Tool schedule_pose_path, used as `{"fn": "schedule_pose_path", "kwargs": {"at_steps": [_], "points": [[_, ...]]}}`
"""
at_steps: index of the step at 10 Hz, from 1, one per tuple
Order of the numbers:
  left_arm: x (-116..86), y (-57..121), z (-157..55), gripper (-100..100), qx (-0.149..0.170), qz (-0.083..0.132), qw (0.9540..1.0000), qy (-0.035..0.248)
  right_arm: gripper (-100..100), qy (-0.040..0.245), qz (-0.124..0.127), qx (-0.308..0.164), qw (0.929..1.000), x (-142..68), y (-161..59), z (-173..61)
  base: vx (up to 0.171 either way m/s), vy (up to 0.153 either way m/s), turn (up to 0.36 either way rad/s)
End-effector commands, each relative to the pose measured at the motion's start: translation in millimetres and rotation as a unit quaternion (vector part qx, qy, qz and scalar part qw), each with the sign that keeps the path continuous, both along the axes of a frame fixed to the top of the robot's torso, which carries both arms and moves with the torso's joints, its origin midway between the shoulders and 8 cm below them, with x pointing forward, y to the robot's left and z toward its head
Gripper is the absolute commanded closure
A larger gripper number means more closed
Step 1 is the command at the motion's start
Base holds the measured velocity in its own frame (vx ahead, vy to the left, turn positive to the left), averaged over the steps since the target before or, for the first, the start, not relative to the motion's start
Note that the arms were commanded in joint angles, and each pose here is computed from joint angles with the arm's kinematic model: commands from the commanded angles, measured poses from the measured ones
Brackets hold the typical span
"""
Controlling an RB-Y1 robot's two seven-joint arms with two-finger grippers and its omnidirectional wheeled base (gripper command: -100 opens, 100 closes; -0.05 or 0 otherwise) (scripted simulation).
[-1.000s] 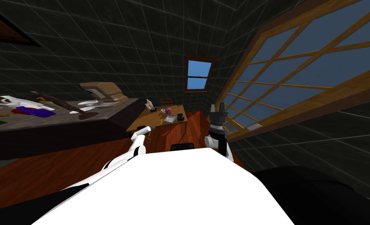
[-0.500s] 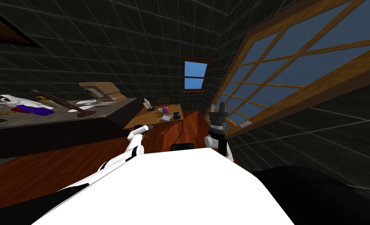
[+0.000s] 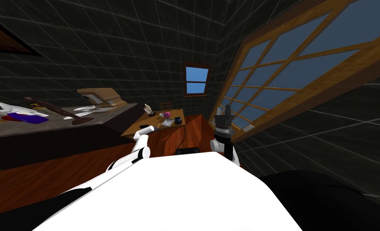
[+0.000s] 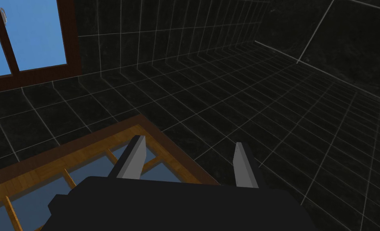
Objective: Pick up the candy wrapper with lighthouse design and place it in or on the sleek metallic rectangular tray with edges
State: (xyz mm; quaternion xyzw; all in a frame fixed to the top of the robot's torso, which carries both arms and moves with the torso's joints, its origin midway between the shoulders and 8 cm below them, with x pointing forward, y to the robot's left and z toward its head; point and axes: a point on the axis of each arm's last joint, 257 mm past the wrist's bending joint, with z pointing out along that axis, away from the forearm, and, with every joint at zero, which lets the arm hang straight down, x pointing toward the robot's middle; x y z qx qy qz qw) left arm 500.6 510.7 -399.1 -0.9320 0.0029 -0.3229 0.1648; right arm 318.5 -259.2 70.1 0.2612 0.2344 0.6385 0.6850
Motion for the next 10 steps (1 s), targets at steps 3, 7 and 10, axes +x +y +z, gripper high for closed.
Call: {"fn": "schedule_pose_path", "kwargs": {"at_steps": [3,7,10], "points": [[28,-31.4,15,100,-0.019,-0.009,0.9998,-0.006,0,0.000,0.000,0.000,1.0000,0,0,0,0.192,0.022,-0.040],[57,-65.5,37,100,-0.037,-0.018,0.9990,-0.018,0,0.000,0.000,0.000,1.0000,0,0,0,0.183,0.025,-0.033],[62,-71.2,40,-100,-0.039,-0.020,0.9988,-0.020,0,0.000,0.000,0.000,1.0000,0,0,0,0.102,0.011,-0.011]]}}
